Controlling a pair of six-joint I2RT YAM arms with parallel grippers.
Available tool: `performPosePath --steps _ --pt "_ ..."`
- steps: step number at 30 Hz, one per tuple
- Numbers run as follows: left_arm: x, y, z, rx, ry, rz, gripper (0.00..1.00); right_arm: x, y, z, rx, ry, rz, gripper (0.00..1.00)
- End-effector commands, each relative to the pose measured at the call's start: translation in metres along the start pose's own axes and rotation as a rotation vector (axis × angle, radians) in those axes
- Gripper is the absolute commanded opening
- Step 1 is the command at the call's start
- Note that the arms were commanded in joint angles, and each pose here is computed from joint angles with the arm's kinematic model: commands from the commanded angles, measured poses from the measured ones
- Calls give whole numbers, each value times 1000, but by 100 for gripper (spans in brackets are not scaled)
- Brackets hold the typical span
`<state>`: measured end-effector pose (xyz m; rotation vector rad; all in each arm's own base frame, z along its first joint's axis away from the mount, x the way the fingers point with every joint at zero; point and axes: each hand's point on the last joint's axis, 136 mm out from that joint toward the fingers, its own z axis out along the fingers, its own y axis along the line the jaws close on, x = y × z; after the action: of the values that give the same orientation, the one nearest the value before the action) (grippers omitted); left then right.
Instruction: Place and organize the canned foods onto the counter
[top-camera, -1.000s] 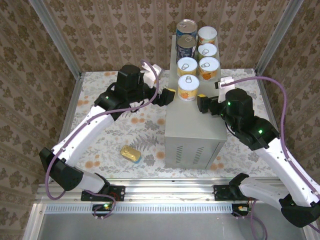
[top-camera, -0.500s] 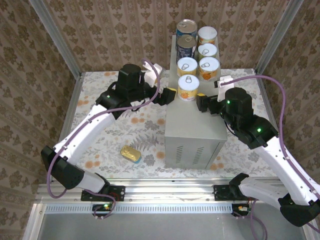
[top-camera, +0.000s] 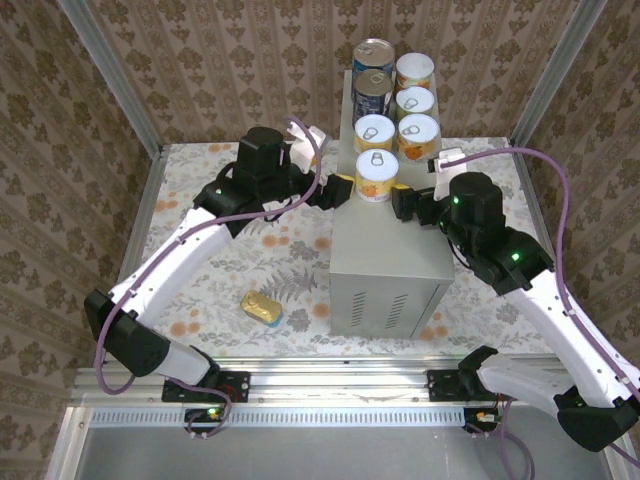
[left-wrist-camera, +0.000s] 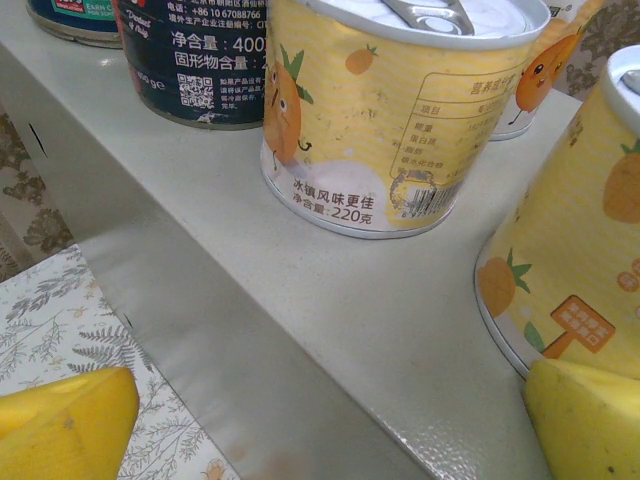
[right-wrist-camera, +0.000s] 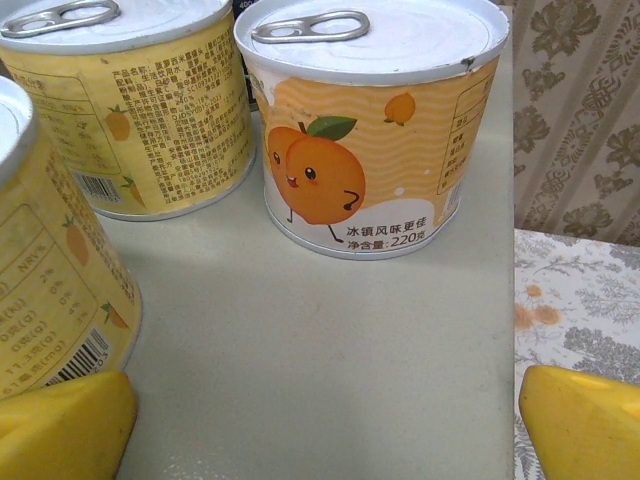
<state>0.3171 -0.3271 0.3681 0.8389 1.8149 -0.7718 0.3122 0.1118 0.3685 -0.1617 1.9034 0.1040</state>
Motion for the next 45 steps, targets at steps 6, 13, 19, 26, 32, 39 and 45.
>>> performPosePath --steps 6,13,19,26,32,39,45 --pt "7 7 9 -8 32 -17 100 18 -1 8 0 67 -10 100" --pt "7 8 9 -12 35 -22 100 19 -2 8 1 68 -6 100" --pt "3 14 -2 -48 20 -23 100 16 -4 4 -4 59 1 100" --pt "7 22 -24 -111 14 -39 100 16 -3 7 -15 56 6 100" --pt "23 28 -51 -180 29 -59 100 15 -2 9 -27 46 15 100" --pt "54 40 -85 -292 96 -126 100 16 -4 8 -23 51 18 100" --pt "119 54 -110 -433 263 -253 100 12 -19 -20 13 30 -1 100"
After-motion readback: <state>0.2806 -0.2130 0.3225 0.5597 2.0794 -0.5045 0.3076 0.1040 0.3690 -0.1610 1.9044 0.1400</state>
